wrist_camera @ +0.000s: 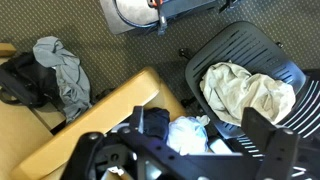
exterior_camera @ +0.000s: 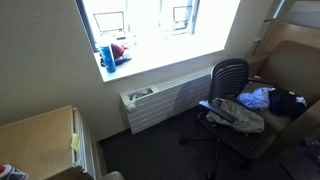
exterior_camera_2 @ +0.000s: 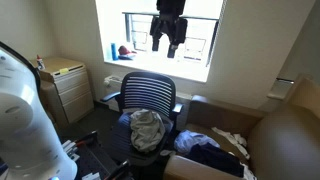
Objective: Place cloth in the chair on the chair's right arm rest
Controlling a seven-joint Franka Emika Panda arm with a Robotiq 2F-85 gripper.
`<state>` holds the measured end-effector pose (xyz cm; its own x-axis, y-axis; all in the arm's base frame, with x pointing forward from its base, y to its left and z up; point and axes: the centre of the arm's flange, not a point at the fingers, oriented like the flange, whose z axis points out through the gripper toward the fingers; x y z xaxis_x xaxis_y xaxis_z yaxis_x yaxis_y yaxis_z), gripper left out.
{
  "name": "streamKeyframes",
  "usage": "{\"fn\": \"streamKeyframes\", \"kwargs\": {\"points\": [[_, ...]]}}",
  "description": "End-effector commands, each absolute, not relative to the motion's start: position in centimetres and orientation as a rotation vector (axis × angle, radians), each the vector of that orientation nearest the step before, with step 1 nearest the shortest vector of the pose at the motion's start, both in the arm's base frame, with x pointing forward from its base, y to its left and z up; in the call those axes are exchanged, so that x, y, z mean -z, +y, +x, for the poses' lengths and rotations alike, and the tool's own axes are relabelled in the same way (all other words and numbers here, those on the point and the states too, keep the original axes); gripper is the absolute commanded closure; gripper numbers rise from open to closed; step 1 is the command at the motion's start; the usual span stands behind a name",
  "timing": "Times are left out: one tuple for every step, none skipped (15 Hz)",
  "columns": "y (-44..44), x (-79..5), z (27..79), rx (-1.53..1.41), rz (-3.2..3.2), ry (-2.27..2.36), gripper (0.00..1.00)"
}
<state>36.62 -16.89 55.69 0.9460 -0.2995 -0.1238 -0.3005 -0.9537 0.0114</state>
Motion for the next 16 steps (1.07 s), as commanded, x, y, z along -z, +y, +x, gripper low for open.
{"fn": "streamKeyframes", "kwargs": {"points": [[-16.9,-55.7,36.6,-0.195,-3.091,0.477,0.00],[-16.9,-55.7,36.6,-0.195,-3.091,0.477,0.00],[-16.9,-55.7,36.6,-0.195,-3.091,0.477,0.00],[-16.9,-55.7,36.6,-0.195,-3.091,0.477,0.00],[-16.9,-55.7,36.6,-0.195,-3.091,0.477,0.00],[-16.9,-55.7,36.6,-0.195,-3.091,0.477,0.00],[-16.9,-55.7,36.6,-0.195,-3.091,0.477,0.00],[-16.8,-55.1,37.0,-0.244,-3.118,0.441,0.00],[-16.2,-53.5,37.6,-0.337,-3.128,0.426,0.00],[-14.6,-50.4,37.2,-0.437,-3.098,0.378,0.00],[-13.4,-47.7,36.0,-0.496,-3.141,0.391,0.00],[-12.6,-45.7,35.3,-0.559,-3.168,0.362,0.00],[-11.5,-43.4,35.2,-0.662,-3.148,0.303,0.00],[-9.8,-41.0,35.7,-0.770,-3.148,0.306,0.00],[-8.2,-38.8,36.0,-0.863,-3.144,0.303,0.00],[-6.4,-36.9,36.7,-0.892,-3.140,0.318,0.00]]}}
